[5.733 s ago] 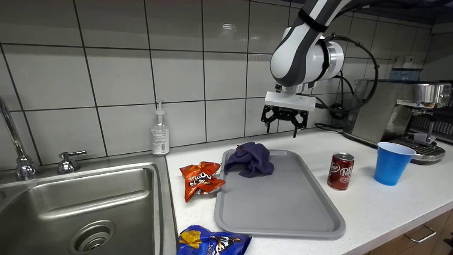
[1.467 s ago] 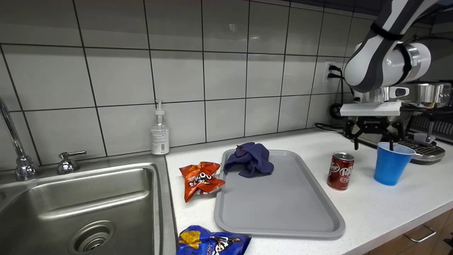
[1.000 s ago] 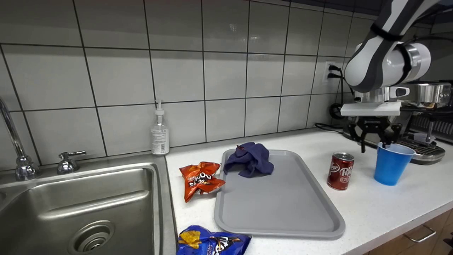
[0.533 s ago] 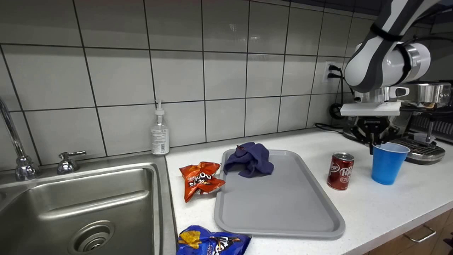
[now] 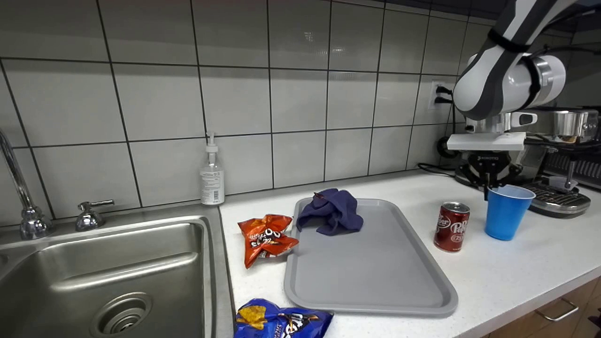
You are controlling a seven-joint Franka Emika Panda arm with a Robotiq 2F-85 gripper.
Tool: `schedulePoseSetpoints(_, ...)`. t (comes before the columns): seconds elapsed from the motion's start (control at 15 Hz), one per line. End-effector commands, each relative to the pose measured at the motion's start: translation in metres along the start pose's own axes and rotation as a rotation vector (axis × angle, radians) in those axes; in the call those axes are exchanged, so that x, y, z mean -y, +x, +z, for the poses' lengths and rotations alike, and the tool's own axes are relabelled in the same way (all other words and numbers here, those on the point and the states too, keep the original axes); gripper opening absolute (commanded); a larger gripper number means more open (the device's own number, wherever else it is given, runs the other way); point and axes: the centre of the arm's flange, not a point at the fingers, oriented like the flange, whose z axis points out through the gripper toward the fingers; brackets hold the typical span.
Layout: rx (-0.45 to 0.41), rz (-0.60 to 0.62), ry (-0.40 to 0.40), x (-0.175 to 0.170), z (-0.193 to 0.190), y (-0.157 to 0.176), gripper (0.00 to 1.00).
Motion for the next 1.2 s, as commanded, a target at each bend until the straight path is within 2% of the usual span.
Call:
schedulePoseSetpoints(0.0, -0.019, -0.034, 0.056, 0.020, -0.022, -0.006, 0.01)
schedulePoseSetpoints(0.8, -0.040, -0.191, 0.241, 0.090, -0.085, -0.044, 0.01)
schedulePoseSetpoints(1.13, -0.028, -0.257, 0.285, 0.119, -0.098, -0.068, 0.01)
